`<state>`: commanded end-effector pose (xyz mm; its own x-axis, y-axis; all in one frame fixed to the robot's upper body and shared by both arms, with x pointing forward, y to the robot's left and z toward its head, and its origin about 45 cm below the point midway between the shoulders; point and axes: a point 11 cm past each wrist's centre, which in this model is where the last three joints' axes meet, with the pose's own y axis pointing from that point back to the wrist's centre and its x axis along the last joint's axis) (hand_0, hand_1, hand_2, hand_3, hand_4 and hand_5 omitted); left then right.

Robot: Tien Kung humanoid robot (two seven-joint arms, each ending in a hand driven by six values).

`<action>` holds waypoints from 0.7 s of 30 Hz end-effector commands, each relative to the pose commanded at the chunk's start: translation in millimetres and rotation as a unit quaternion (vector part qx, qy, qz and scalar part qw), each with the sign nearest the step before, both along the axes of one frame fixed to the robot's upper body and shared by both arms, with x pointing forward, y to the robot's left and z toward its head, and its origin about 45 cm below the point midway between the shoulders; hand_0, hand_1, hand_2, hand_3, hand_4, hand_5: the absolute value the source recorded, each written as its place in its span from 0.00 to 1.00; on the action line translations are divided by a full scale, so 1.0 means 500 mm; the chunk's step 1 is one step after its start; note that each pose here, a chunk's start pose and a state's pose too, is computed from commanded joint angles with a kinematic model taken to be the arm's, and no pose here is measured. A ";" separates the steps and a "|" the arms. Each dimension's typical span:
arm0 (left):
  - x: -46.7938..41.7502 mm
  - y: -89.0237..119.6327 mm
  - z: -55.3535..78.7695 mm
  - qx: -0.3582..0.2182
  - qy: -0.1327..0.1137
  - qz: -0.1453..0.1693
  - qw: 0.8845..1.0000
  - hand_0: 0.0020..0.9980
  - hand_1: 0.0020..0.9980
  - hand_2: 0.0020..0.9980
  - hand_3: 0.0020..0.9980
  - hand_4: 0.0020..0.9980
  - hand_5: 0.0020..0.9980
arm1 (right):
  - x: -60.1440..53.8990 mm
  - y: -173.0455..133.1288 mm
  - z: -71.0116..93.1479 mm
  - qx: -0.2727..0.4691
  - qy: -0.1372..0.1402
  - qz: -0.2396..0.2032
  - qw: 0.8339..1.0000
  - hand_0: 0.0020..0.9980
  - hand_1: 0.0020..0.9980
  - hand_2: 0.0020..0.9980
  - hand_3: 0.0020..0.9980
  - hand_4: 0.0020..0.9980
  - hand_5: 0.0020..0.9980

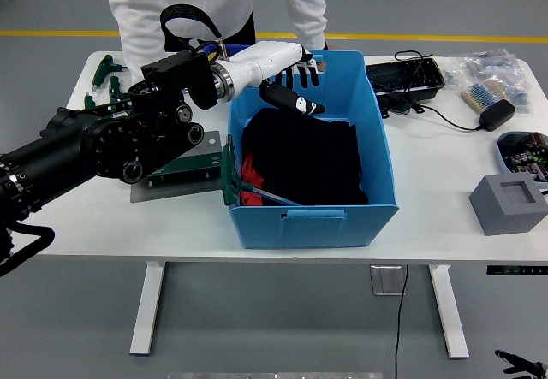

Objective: Lift tool from toolbox,place it in box,lift tool from toolbox,place it in box

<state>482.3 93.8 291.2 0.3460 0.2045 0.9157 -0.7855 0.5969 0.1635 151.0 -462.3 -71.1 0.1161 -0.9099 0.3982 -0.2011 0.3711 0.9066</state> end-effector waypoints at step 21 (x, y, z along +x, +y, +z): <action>-0.052 0.172 0.062 0.012 -0.020 0.085 0.996 0.34 0.45 0.57 0.63 0.90 0.62 | -0.051 0.012 -0.021 0.008 0.009 -0.031 0.999 0.68 0.66 0.71 0.57 0.80 0.68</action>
